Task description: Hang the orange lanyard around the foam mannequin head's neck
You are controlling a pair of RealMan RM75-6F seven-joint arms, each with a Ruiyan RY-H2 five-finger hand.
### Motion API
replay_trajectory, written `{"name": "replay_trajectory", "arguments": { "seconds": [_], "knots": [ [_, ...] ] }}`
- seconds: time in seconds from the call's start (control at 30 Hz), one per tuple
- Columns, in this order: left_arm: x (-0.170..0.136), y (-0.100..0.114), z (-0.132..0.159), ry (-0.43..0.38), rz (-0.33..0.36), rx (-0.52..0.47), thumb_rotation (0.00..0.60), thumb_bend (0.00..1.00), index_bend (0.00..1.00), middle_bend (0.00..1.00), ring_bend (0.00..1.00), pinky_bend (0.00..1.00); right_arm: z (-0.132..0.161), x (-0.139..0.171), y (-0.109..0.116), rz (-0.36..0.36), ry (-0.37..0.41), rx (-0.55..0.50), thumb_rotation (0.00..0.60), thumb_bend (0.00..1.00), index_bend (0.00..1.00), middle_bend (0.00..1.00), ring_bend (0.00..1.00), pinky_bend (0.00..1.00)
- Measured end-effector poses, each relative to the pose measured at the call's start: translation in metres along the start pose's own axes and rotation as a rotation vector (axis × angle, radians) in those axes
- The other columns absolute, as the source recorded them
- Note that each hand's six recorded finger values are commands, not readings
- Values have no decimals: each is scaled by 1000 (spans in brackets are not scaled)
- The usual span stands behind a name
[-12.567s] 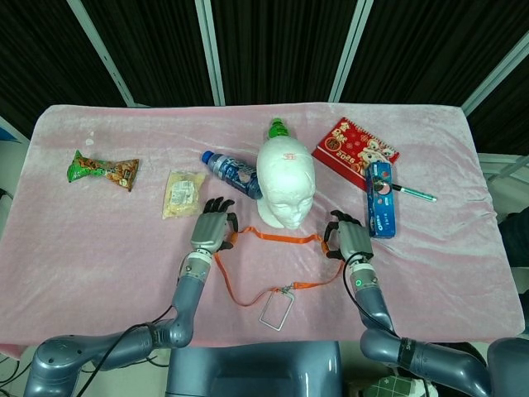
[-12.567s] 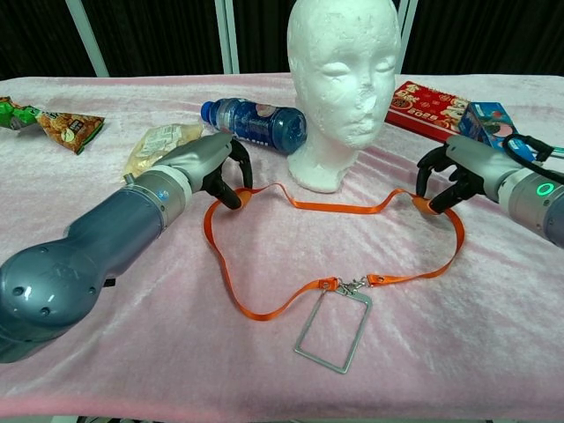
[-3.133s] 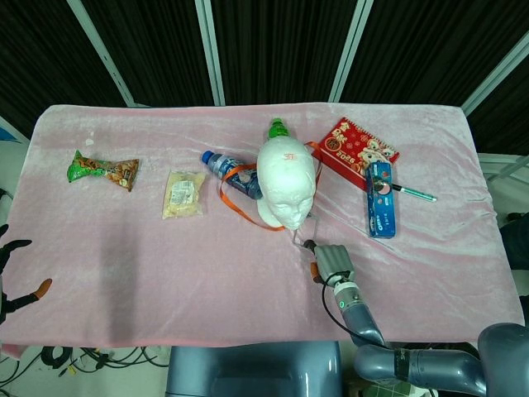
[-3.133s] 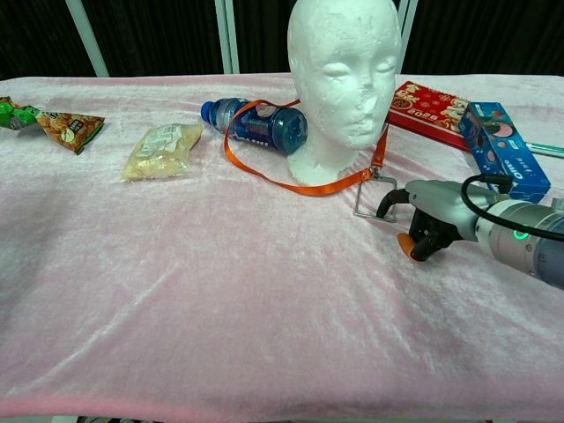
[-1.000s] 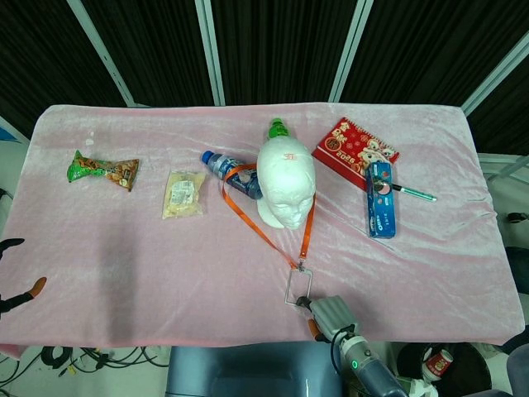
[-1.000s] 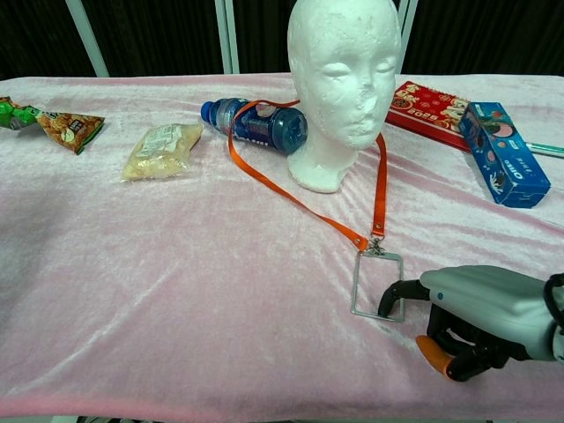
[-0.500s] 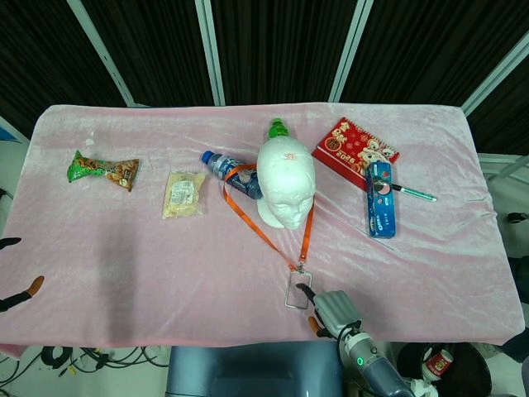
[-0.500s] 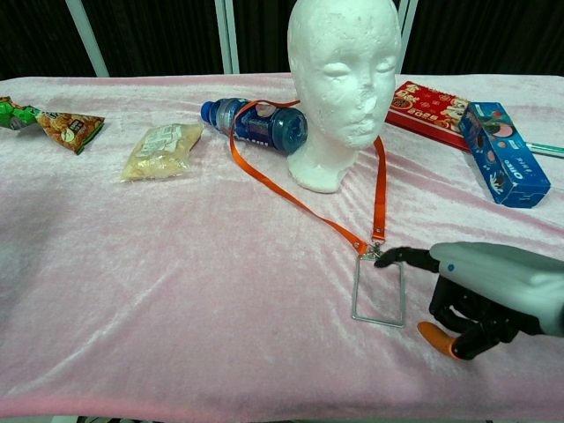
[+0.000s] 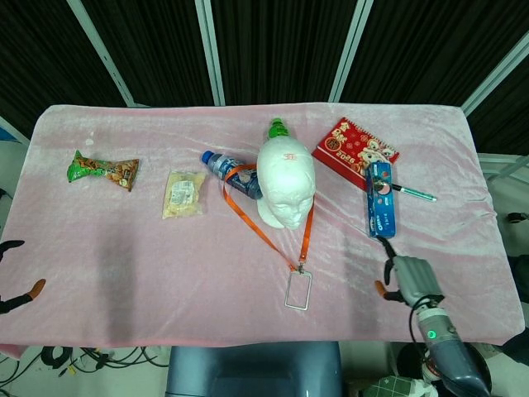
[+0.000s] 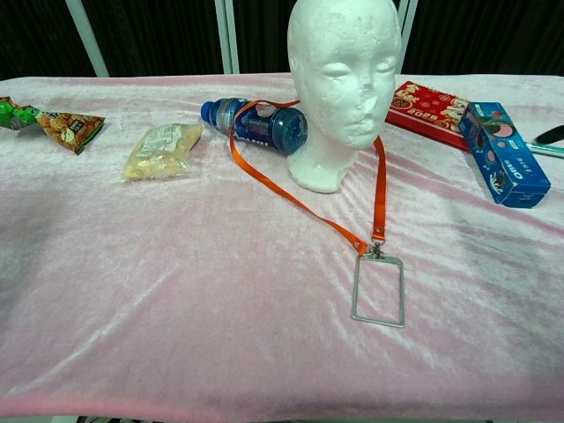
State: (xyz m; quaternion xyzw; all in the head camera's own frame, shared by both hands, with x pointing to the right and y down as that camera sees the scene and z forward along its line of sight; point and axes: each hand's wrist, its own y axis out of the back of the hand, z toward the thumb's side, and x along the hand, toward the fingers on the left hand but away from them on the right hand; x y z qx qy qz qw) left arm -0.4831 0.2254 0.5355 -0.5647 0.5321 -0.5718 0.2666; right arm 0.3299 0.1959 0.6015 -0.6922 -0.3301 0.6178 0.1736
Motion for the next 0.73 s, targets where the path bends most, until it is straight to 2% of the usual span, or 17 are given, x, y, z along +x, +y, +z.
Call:
{"name": "replay_trajectory", "arguments": {
  "seconds": [0.1, 0.23, 0.3, 0.57, 0.63, 0.73],
  "knots": [
    [0, -2, -1, 4, -21, 15, 600, 181, 262, 41, 0, 0, -34, 12, 17, -56, -76, -1, 600, 189, 60, 155, 266, 259],
    [0, -5, -3, 14, -45, 33, 600, 180, 262, 41, 0, 0, -54, 25, 22, -108, -83, 36, 600, 174, 60, 111, 217, 209],
    [-1, -6, -2, 10, -58, 34, 600, 180, 261, 41, 0, 0, -60, 32, 24, -143, -68, 61, 600, 174, 60, 104, 213, 206],
    [-5, -13, -3, 9, -108, 54, 600, 180, 262, 41, 0, 0, -81, 71, 20, -366, 59, 148, 600, 174, 59, 99, 206, 185],
    [-5, -14, -3, 10, -114, 59, 600, 180, 261, 41, 0, 0, -83, 78, 13, -405, 89, 141, 600, 174, 59, 98, 202, 179],
    [-7, -16, -1, 5, -120, 58, 600, 181, 262, 41, 0, 0, -85, 85, 0, -412, 122, 117, 600, 174, 59, 98, 197, 179]
  ]
}}
